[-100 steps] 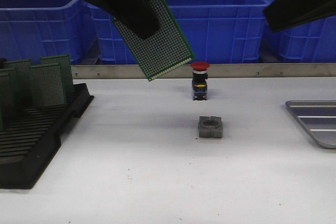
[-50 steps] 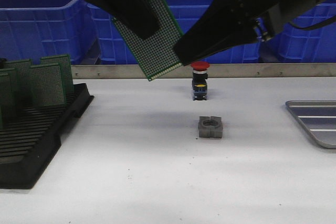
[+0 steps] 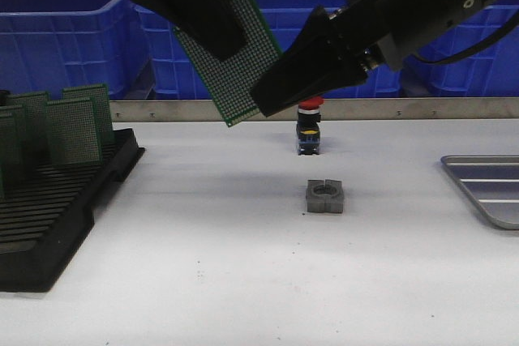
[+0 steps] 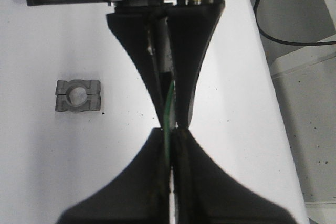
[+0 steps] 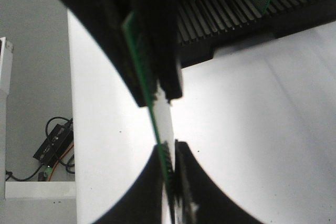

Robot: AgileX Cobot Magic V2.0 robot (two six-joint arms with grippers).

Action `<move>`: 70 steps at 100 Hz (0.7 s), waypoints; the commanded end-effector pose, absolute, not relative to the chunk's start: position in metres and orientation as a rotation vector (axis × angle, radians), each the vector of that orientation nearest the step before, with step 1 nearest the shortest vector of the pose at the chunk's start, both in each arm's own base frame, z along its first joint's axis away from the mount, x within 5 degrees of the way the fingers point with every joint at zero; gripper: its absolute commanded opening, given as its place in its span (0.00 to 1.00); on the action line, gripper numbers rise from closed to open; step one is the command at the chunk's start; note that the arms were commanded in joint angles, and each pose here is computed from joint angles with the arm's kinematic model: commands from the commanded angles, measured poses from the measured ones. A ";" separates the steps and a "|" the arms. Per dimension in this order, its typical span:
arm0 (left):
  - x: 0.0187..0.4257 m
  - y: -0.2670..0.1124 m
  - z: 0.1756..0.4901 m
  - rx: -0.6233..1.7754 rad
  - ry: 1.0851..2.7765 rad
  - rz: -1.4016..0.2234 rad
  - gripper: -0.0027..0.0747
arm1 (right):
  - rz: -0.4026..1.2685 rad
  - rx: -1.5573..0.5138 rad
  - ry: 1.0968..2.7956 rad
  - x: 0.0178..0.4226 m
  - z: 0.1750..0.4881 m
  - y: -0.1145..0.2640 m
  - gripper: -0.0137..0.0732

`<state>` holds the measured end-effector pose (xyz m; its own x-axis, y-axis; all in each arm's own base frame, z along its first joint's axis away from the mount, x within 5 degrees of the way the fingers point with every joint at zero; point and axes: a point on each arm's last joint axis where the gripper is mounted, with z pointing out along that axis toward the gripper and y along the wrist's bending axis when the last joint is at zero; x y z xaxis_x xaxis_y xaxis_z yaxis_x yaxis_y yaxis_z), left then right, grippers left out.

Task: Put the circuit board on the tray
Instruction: 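Reach the right gripper to the board and grasp its edge beside the left gripper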

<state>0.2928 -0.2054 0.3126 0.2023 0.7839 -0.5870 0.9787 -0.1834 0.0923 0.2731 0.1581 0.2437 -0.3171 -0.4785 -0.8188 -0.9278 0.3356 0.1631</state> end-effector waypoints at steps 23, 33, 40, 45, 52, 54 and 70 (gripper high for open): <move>0.278 -0.208 0.340 2.011 1.561 -0.638 0.36 | 0.886 -1.175 1.857 0.274 0.267 0.160 0.08; 0.278 -0.208 0.340 2.009 1.560 -0.637 0.62 | 0.882 -1.173 1.858 0.274 0.267 0.160 0.08; 0.278 -0.208 0.340 2.009 1.560 -0.637 0.71 | 0.878 -1.171 1.859 0.274 0.267 0.159 0.08; 0.279 -0.208 0.340 2.008 1.560 -0.636 0.72 | 0.873 -1.170 1.860 0.275 0.267 0.158 0.08; 0.279 -0.208 0.340 2.008 1.560 -0.636 0.71 | 0.857 -1.170 1.867 0.274 0.269 0.154 0.08; 0.279 -0.208 0.340 2.008 1.560 -0.636 0.71 | 0.849 -1.170 1.872 0.274 0.270 0.152 0.08; 0.279 -0.208 0.340 2.008 1.560 -0.636 0.71 | 0.774 -1.137 1.969 0.272 0.278 0.127 0.08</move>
